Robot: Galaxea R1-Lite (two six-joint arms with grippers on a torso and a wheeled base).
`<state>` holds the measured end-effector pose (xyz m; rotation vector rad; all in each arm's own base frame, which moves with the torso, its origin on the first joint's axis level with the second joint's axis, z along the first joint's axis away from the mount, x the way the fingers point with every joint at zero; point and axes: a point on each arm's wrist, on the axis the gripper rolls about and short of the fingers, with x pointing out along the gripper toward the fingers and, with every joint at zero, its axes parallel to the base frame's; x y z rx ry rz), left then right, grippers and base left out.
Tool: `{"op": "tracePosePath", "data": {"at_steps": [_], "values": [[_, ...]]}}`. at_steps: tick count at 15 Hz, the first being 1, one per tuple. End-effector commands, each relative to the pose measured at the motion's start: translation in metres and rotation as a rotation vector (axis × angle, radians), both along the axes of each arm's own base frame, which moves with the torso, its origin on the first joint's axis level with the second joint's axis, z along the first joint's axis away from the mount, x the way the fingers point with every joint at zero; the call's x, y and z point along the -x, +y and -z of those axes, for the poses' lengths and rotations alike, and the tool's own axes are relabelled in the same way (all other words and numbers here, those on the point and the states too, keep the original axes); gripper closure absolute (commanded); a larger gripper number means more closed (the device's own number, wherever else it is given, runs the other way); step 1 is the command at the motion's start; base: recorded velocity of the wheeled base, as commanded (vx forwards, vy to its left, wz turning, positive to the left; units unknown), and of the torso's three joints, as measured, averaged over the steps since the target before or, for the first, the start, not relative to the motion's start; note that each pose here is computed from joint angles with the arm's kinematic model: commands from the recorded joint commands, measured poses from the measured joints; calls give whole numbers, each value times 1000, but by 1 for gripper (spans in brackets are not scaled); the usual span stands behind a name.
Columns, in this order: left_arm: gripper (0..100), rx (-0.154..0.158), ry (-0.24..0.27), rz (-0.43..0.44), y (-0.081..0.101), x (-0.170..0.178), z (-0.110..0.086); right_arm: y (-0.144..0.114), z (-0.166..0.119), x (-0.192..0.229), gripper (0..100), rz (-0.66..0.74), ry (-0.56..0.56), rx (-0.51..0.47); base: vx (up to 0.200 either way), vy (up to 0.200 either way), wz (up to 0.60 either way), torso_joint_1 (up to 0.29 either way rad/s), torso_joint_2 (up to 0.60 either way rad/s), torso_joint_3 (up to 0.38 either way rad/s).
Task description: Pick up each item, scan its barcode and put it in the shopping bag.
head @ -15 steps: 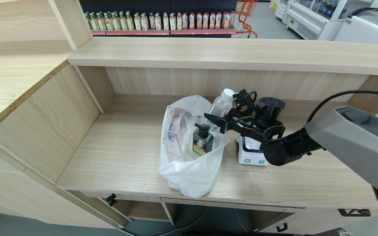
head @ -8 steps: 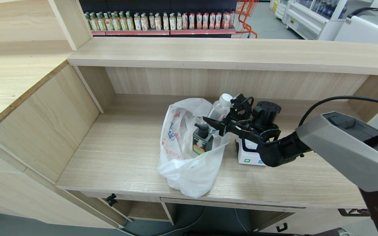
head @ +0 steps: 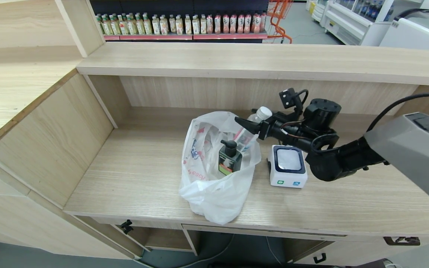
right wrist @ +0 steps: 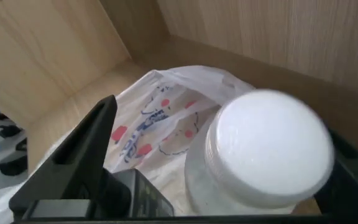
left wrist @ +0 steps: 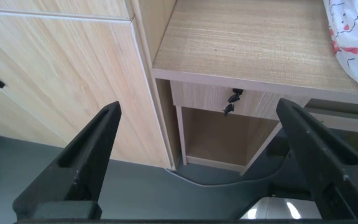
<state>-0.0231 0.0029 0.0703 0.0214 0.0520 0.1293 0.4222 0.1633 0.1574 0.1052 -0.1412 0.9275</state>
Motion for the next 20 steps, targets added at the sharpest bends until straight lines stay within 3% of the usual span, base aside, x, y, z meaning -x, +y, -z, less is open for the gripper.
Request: {"op": "tracePosePath", "data": {"at_steps": [1, 9, 13, 16, 20], "values": [[0, 0, 0, -1, 0, 0, 0, -4, -21, 19, 0, -21, -5, -16, 0, 0, 0, 0, 0, 0], [0, 0, 0, -1, 0, 0, 0, 29, 6, 16, 0, -93, 46, -25, 0, 0, 0, 0, 0, 0], [0, 0, 0, -1, 0, 0, 0, 40, -11, 13, 0, -132, 53, -102, 0, 0, 0, 0, 0, 0], [0, 0, 0, -1, 0, 0, 0, 40, -12, 13, 0, -134, 48, -106, 0, 0, 0, 0, 0, 0], [0, 0, 0, -1, 0, 0, 0, 24, -35, 22, 0, -114, 18, -128, 0, 0, 0, 0, 0, 0]]}}
